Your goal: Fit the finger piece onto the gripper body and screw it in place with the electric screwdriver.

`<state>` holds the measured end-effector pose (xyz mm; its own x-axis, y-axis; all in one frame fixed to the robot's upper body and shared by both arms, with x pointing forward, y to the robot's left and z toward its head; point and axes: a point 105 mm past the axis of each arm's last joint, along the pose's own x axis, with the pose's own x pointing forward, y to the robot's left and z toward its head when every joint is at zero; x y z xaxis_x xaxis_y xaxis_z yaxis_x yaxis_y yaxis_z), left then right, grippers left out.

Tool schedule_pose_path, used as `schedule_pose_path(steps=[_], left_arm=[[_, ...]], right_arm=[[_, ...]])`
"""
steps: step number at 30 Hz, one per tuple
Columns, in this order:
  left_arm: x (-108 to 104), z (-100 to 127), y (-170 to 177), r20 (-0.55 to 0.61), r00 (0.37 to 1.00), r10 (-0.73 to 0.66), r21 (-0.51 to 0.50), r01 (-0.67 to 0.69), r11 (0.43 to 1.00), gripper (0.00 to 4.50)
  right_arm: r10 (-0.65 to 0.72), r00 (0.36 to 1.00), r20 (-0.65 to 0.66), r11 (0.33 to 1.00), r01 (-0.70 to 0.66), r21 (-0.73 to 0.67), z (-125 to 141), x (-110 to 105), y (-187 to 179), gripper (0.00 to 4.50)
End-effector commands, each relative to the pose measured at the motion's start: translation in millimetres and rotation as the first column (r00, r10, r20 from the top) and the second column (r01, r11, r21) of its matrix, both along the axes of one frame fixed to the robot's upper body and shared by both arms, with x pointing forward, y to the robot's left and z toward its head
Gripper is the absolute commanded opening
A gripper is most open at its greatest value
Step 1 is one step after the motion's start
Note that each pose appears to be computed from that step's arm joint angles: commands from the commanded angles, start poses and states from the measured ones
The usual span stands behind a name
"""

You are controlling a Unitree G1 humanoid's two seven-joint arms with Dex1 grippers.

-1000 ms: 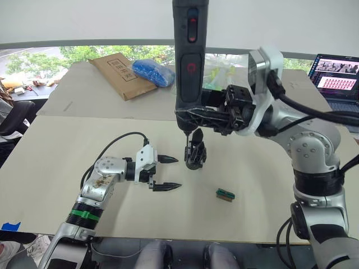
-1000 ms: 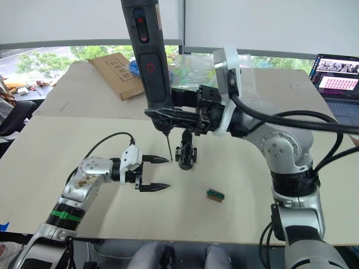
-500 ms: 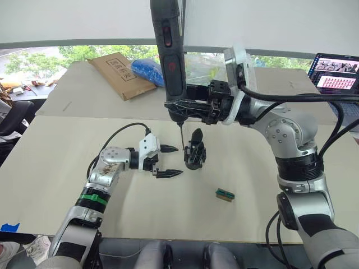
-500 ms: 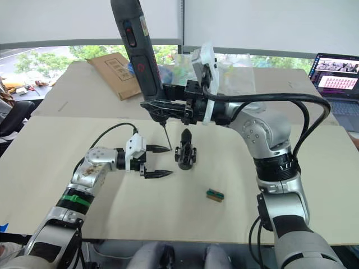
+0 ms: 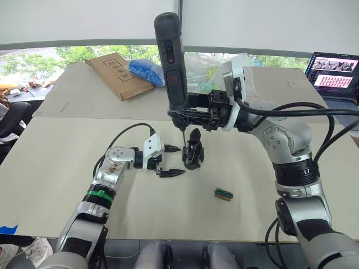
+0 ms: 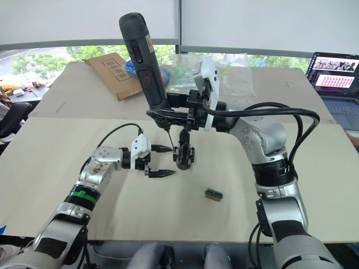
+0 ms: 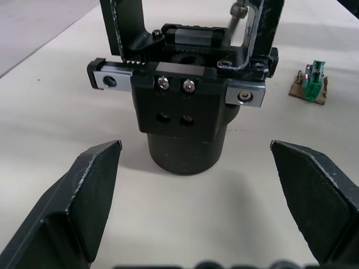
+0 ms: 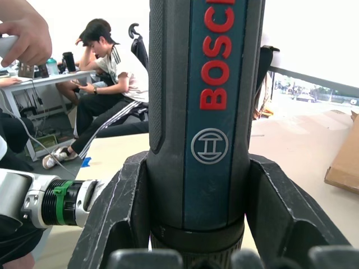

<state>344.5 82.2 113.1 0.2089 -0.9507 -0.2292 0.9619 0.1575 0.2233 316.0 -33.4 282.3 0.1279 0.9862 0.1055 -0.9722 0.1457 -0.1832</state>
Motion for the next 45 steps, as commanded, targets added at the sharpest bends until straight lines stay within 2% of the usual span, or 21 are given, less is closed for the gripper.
schedule_pose_path(steps=[1, 45], left_arm=[[1, 7, -4, 0.037, 0.999, -0.018, -0.007, 0.018, 1.000, 4.50], [2, 6, -10, 0.068, 0.998, -0.010, -0.005, 0.010, 1.000, 4.50]], right_arm=[[0.001, 0.997, 0.073, 0.999, -0.004, 0.033, 19, -6, -6, 1.95], [0.013, 0.999, 0.044, 1.000, -0.013, 0.004, 7, -6, -2, 1.95]])
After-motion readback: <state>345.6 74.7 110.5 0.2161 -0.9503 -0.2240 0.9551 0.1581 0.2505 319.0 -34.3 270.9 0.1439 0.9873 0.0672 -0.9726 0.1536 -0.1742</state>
